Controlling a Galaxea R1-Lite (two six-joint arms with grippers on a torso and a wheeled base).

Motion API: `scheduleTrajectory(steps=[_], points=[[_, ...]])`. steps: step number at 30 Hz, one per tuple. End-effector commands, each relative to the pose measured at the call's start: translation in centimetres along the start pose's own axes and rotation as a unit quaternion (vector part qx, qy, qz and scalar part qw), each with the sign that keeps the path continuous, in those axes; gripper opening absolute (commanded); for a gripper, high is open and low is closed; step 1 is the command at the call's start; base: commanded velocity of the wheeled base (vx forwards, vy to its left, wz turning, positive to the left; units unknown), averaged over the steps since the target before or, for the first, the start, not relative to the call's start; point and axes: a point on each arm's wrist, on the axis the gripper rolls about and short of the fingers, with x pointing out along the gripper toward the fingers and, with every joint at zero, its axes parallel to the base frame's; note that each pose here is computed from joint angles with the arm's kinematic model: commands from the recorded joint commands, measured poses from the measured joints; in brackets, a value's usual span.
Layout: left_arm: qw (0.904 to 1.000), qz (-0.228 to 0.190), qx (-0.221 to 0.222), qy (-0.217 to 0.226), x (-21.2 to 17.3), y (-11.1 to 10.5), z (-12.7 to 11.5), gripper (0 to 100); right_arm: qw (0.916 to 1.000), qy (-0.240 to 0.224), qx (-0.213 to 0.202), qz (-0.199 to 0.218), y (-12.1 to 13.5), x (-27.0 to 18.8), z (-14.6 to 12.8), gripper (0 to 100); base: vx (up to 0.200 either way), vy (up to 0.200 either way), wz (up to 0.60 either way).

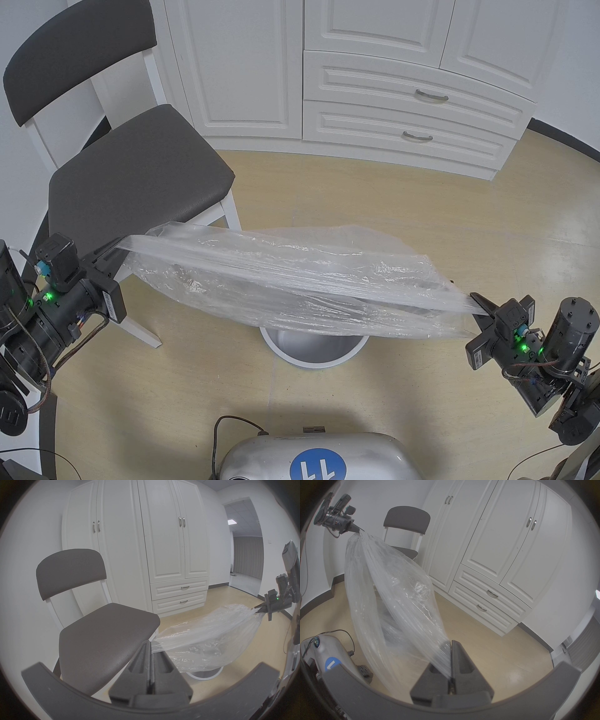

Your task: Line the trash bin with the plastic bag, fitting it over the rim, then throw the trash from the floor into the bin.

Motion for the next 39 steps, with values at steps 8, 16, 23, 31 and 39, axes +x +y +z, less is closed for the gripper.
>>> scheduleTrajectory(steps=[8,16,23,31,39], points=[[0.9998,-0.021,-0.001,-0.005,-0.1,-0.9,0.2,0,1.0,-0.009,0.004,0.0,0.1,0.1,0.4,0,0.0,0.0,0.0],[0.9992,-0.039,-0.002,-0.011,-0.1,-1.6,0.4,0,0.9999,-0.015,0.007,-0.002,0.2,0.1,0.8,0,0.0,0.0,0.0],[0.9984,-0.056,-0.004,-0.011,0.0,-2.3,0.3,0,0.9995,-0.029,0.011,0.007,0.7,-0.2,1.2,0,0.0,0.0,0.0],[0.9981,-0.061,-0.004,-0.002,0.3,-2.6,0.0,0,0.9994,-0.032,0.013,0.005,0.5,-0.3,1.2,0,0.0,0.0,0.0],[0.9975,-0.07,-0.002,0.011,0.7,-3.1,-0.6,0,0.9992,-0.035,0.011,0.018,1.1,-0.6,1.4,0,0.0,0.0,0.0]])
